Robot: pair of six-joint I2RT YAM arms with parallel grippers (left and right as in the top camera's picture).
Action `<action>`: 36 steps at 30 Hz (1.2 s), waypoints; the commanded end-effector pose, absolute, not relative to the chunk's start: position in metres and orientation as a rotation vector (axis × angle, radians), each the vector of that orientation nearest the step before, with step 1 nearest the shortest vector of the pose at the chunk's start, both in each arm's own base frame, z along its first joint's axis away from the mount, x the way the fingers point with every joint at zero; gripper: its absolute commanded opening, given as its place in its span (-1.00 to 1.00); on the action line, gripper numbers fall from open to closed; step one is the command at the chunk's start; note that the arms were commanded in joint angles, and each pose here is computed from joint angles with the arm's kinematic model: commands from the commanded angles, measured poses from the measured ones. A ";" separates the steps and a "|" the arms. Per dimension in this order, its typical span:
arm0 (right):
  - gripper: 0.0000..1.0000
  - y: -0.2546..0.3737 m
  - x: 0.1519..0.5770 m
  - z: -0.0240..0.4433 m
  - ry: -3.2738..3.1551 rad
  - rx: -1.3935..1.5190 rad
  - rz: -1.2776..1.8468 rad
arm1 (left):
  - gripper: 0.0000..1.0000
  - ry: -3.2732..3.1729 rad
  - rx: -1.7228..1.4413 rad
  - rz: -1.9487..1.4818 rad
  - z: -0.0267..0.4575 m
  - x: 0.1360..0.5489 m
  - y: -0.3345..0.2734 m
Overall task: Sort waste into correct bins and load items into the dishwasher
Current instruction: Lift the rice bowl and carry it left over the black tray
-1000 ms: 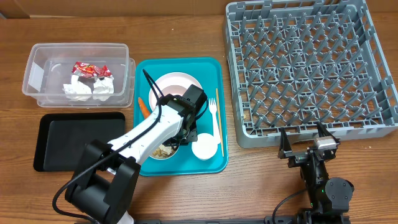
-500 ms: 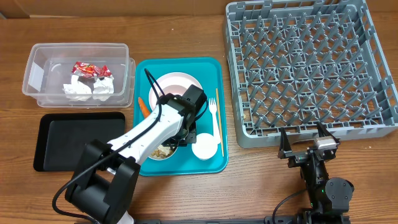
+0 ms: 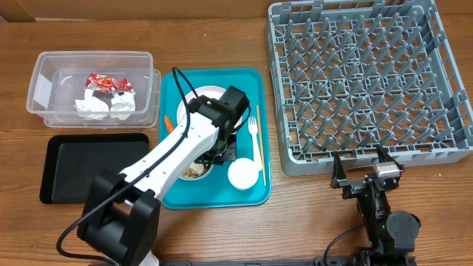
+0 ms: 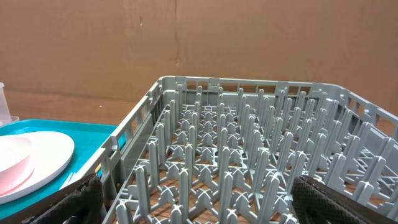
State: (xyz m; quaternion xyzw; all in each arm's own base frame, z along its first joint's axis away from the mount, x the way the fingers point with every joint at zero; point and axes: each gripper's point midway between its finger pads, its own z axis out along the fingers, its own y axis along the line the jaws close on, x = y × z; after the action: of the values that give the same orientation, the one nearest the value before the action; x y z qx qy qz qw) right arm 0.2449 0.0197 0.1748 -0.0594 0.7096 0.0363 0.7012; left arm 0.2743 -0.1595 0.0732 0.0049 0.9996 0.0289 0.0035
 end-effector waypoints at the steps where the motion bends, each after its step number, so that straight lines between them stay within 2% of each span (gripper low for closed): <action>1: 1.00 0.019 0.245 0.173 1.575 -0.126 0.085 | -0.92 3.137 -0.008 0.083 0.083 0.284 -0.153; 10: 1.00 0.019 0.245 0.173 1.575 -0.126 0.085 | -0.92 3.143 0.030 -0.100 0.114 0.290 -0.145; 22: 1.00 0.019 0.245 0.173 1.575 -0.126 0.085 | -0.92 2.984 -0.115 -0.119 0.176 0.289 -0.078; 30: 1.00 0.019 0.245 0.173 1.575 -0.126 0.085 | -0.92 2.858 -0.377 -0.110 0.205 0.289 -0.014; 36: 1.00 0.019 0.245 0.173 1.575 -0.126 0.085 | -0.91 2.835 -0.600 -0.005 0.197 0.283 0.030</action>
State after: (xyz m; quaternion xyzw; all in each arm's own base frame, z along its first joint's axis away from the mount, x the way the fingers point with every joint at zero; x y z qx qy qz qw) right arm 0.2449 0.0197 0.1748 -0.0595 0.7095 0.0362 0.7012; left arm 0.2857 0.0091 0.1928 -0.1831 0.9766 -0.0293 0.1088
